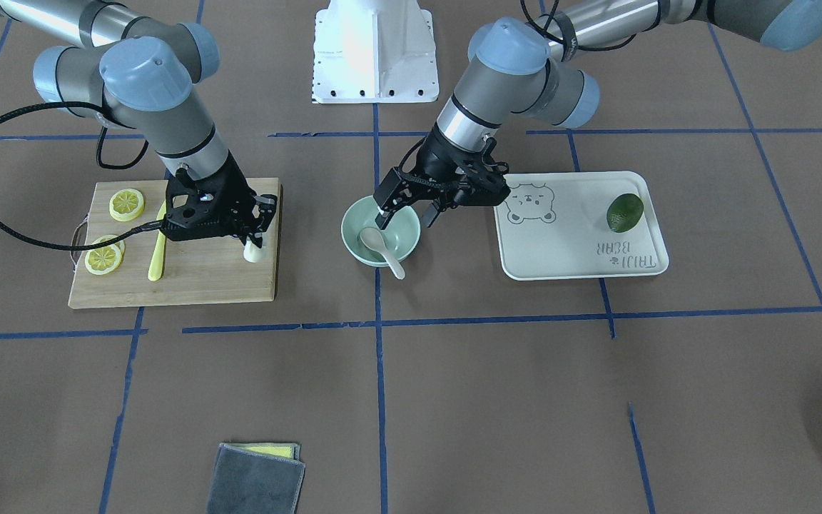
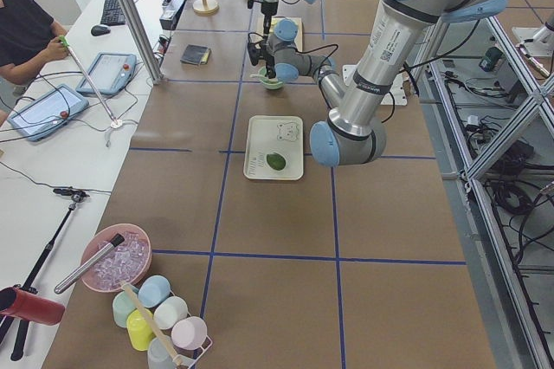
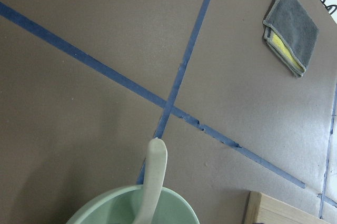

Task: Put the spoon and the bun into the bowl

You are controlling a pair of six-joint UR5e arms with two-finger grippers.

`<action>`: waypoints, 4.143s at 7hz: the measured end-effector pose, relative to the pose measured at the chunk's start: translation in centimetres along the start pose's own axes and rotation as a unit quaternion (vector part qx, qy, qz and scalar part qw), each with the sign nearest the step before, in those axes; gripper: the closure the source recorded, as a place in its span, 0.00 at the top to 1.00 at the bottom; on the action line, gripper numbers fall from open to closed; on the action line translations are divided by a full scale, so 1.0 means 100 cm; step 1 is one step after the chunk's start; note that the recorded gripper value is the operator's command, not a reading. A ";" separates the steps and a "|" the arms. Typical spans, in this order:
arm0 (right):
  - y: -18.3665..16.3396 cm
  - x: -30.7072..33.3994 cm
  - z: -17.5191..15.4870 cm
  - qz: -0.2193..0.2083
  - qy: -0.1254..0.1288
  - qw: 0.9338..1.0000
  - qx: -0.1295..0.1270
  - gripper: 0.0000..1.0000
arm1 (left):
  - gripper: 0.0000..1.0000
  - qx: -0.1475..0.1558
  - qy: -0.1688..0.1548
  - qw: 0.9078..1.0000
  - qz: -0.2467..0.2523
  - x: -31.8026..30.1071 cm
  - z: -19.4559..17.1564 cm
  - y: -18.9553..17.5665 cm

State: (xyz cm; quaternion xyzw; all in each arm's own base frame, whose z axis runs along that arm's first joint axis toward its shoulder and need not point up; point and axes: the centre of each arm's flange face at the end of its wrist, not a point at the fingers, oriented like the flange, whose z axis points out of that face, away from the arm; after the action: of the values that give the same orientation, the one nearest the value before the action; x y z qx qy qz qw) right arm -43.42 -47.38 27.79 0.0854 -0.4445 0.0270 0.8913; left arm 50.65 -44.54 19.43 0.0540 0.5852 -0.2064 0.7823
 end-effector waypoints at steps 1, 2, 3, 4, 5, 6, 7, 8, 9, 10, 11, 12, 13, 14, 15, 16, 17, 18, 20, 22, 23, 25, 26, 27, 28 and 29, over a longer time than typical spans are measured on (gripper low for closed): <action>-0.004 -0.024 -0.007 -0.007 -0.014 1.000 0.005 0.00 | 1.00 0.009 -0.034 0.999 0.036 0.002 -0.018 -0.012; -0.005 -0.055 -0.006 -0.013 -0.026 1.000 0.006 0.00 | 1.00 0.019 -0.066 0.995 0.068 0.001 -0.036 -0.030; -0.003 -0.088 0.004 -0.015 -0.031 0.999 0.006 0.00 | 1.00 0.028 -0.095 0.991 0.096 -0.009 -0.055 -0.050; 0.001 -0.117 0.013 -0.018 -0.032 0.999 0.010 0.00 | 1.00 0.036 -0.117 0.985 0.122 -0.021 -0.075 -0.069; 0.006 -0.138 0.020 -0.021 -0.031 0.999 0.015 0.00 | 1.00 0.045 -0.139 0.978 0.147 -0.030 -0.090 -0.090; 0.014 -0.153 0.025 -0.025 -0.032 0.999 0.017 0.00 | 1.00 0.055 -0.164 0.970 0.169 -0.040 -0.104 -0.114; 0.023 -0.164 0.029 -0.027 -0.033 0.999 0.015 0.00 | 1.00 0.064 -0.186 0.962 0.191 -0.054 -0.119 -0.139; 0.031 -0.171 0.031 -0.022 -0.035 0.999 0.011 0.73 | 1.00 0.071 -0.205 0.952 0.214 -0.071 -0.135 -0.164; 0.037 -0.176 0.033 -0.013 -0.037 0.999 0.007 0.99 | 1.00 0.078 -0.222 0.943 0.236 -0.088 -0.151 -0.188; 0.040 -0.181 0.032 -0.004 -0.040 0.999 0.006 1.00 | 1.00 0.082 -0.238 0.933 0.257 -0.105 -0.166 -0.208; 0.040 -0.184 0.029 0.003 -0.043 0.999 0.006 1.00 | 1.00 0.083 -0.253 0.924 0.276 -0.121 -0.178 -0.225; 0.040 -0.187 0.028 0.008 -0.046 0.999 0.007 1.00 | 1.00 0.084 -0.269 0.913 0.294 -0.140 -0.193 -0.243; 0.040 -0.188 0.027 0.010 -0.047 0.999 0.008 1.00 | 1.00 0.076 -0.283 0.904 0.313 -0.162 -0.212 -0.263; 0.040 -0.189 0.026 0.011 -0.048 0.999 0.008 1.00 | 1.00 0.057 -0.291 0.894 0.335 -0.190 -0.234 -0.283; 0.040 -0.190 0.026 0.011 -0.048 0.999 0.008 1.00 | 1.00 0.040 -0.300 0.885 0.354 -0.218 -0.254 -0.303; 0.040 -0.190 0.026 0.011 -0.048 0.999 0.009 1.00 | 1.00 0.024 -0.307 0.878 0.366 -0.245 -0.270 -0.321; 0.040 -0.190 0.026 0.011 -0.048 0.999 0.009 1.00 | 1.00 0.006 -0.314 0.874 0.371 -0.273 -0.281 -0.335; 0.040 -0.189 0.026 0.011 -0.047 0.999 0.009 1.00 | 1.00 -0.014 -0.317 0.871 0.375 -0.302 -0.292 -0.350; 0.039 -0.189 0.023 0.009 -0.048 0.999 0.009 1.00 | 1.00 -0.062 -0.296 0.881 0.364 -0.371 -0.315 -0.368; 0.030 -0.166 0.012 0.013 -0.030 0.999 0.007 1.00 | 1.00 -0.095 -0.277 0.899 0.325 -0.431 -0.322 -0.366; 0.022 -0.133 0.001 0.007 -0.019 1.000 0.003 1.00 | 1.00 -0.111 -0.256 0.912 0.300 -0.461 -0.327 -0.360; -0.007 -0.053 -0.027 -0.002 -0.010 1.000 -0.016 1.00 | 1.00 -0.127 -0.223 0.931 0.261 -0.508 -0.343 -0.347; -0.029 -0.008 -0.042 0.001 -0.010 1.000 -0.029 1.00 | 1.00 -0.123 -0.219 0.936 0.247 -0.521 -0.355 -0.346; -0.050 0.040 -0.057 -0.002 -0.007 0.999 -0.039 1.00 | 1.00 -0.120 -0.219 0.938 0.240 -0.527 -0.361 -0.345; -0.068 0.092 -0.069 -0.014 0.000 0.999 -0.044 1.00 | 1.00 -0.119 -0.219 0.939 0.238 -0.530 -0.363 -0.344; -0.084 0.148 -0.083 -0.034 0.012 0.998 -0.049 1.00 | 1.00 -0.118 -0.218 0.939 0.238 -0.530 -0.364 -0.344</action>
State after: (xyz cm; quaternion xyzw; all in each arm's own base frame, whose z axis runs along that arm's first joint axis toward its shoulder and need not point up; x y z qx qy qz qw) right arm -26.90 -54.58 33.66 0.0560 -0.4311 -0.0239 0.9003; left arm -7.32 -50.21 63.25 0.0521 0.3905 0.0495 0.9178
